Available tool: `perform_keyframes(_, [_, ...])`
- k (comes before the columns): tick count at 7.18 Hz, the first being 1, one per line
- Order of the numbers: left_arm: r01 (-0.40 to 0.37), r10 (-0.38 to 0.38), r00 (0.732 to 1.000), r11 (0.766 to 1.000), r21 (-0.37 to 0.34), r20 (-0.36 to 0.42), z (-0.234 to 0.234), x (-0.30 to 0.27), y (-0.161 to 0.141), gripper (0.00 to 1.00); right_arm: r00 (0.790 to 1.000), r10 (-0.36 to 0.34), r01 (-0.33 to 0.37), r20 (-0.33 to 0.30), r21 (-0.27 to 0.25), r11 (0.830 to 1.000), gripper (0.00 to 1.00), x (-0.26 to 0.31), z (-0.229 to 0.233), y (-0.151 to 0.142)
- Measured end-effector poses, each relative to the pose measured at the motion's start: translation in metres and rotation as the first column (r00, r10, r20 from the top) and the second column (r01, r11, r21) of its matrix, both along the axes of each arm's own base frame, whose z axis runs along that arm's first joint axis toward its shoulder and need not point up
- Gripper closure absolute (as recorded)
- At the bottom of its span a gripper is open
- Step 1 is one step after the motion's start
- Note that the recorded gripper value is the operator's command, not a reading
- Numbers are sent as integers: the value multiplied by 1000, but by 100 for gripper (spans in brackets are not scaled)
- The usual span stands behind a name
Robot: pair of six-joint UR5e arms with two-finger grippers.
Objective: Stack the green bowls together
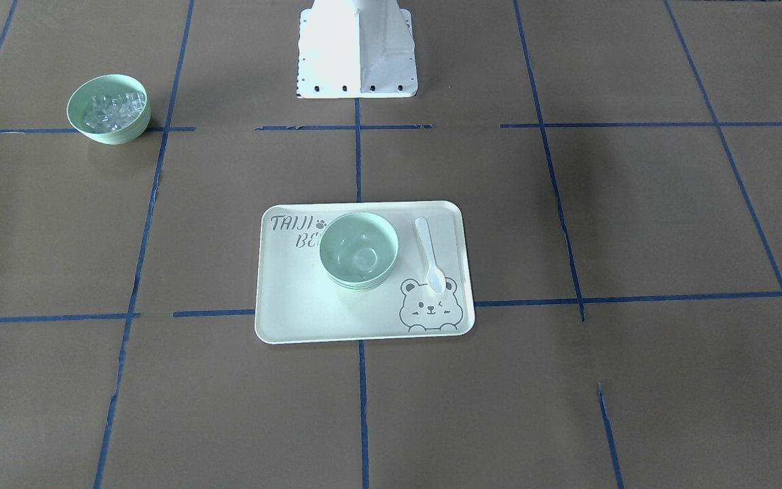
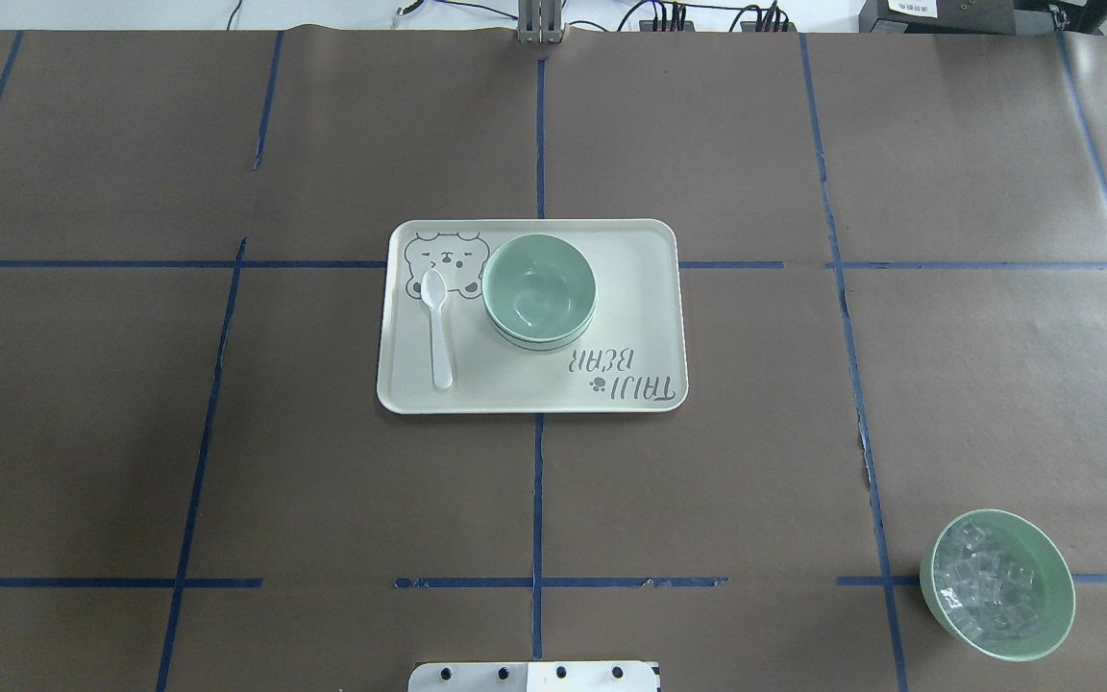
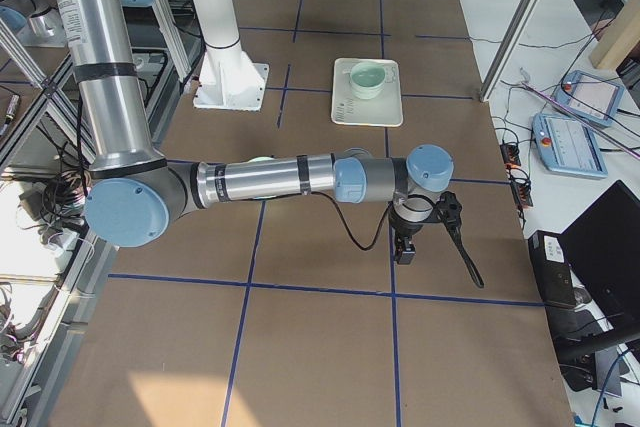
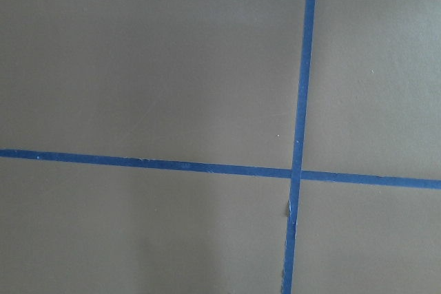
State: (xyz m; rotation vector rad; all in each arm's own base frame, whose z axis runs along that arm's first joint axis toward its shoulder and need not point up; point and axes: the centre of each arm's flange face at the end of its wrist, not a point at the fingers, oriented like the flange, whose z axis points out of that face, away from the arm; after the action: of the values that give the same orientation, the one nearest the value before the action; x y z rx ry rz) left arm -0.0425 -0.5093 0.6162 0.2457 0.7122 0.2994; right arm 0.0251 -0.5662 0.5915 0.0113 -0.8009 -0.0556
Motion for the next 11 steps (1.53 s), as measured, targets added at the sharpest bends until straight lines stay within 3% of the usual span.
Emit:
perform_keyframes(3, [55,-62,996,993,-100,-61,-6,0,12,0,1000,-6,6,-1,-1,1000,0,0,5,5])
perform_keyframes(5, [146,-161,985,968,-203,-62,-3,0,18,0,1000,-7,7,4,-3,1000,0,0,6,6])
perform_keyframes(6, [155,-179,981,958,-242,-79,4,1,26,0,1000,-7,7,8,-3,1000,0,-1,5,6])
perform_keyframes(8, [158,-186,978,953,-258,-89,8,1,35,0,1000,-7,7,10,0,1000,0,-1,4,6])
perform_keyframes(11, [165,-185,980,959,-229,-67,-4,-1,29,0,1000,-5,5,10,-10,1000,0,-2,8,8])
